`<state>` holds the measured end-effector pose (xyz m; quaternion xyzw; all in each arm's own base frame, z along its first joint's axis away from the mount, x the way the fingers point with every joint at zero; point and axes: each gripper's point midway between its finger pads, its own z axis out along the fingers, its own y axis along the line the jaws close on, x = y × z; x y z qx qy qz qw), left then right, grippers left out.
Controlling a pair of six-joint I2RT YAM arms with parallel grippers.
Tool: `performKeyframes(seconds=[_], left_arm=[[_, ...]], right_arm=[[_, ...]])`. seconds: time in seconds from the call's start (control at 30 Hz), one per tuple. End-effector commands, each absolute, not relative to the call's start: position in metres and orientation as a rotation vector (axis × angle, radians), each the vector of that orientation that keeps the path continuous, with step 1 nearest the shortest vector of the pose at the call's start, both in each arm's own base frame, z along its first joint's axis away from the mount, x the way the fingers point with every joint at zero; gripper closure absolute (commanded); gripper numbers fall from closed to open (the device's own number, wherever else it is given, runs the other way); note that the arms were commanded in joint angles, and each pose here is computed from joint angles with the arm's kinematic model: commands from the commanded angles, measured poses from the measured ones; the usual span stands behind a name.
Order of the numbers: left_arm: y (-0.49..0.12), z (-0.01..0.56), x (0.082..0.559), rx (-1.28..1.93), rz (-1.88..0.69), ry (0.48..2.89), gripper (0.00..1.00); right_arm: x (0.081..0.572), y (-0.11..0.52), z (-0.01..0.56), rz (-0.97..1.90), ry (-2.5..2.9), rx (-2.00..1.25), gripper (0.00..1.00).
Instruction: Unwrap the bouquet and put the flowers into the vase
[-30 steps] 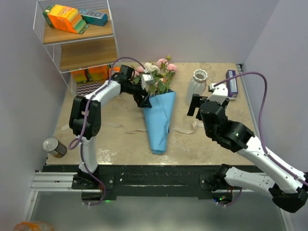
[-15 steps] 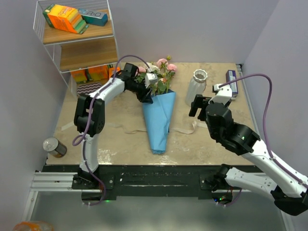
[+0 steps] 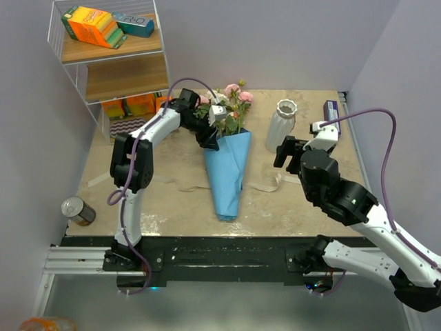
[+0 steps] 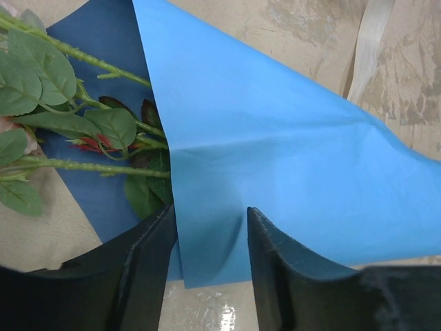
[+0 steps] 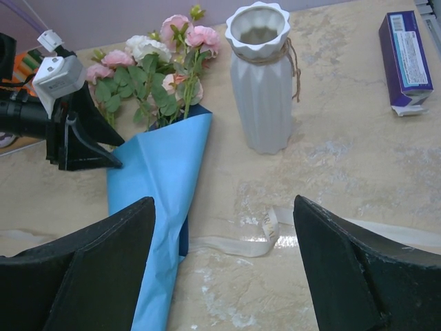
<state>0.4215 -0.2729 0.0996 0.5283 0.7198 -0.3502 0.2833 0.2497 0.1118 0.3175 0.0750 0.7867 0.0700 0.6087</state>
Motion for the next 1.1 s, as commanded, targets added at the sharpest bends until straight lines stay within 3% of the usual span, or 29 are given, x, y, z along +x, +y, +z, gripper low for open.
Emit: performKeyframes(seconds=[0.0, 0.2, 0.23, 0.33, 0.43, 0.63, 1.07], left_arm=[[-0.276, 0.099, 0.425, 1.424, -0.971, 1.918, 0.39], [-0.276, 0.095, 0.431, 1.408, -0.957, 1.93, 0.39], [-0.276, 0.095, 0.43, 1.414, -0.957, 1.925, 0.44], [-0.277, 0.099, 0.428, 1.428, -0.973, 1.914, 0.79], [-0.276, 0.106, 0.427, 1.433, -0.968, 1.908, 1.0], [-0.275, 0.13, 0.429, 1.42, -0.933, 1.888, 1.0], [-0.282, 0.242, 0.406, 1.396, -0.973, 1.693, 1.0]], right_arm=[[0.248, 0.112, 0.327, 0.194, 1.786, 0.174, 0.16], [0.247, 0.116, 0.33, 0.222, 1.78, 0.164, 0.18], [0.247, 0.116, 0.33, 0.223, 1.778, 0.164, 0.18], [0.248, 0.115, 0.331, 0.219, 1.776, 0.167, 0.18], [0.248, 0.116, 0.332, 0.225, 1.772, 0.169, 0.18], [0.249, 0.118, 0.334, 0.238, 1.767, 0.17, 0.18], [0.246, 0.115, 0.335, 0.248, 1.758, 0.175, 0.18]])
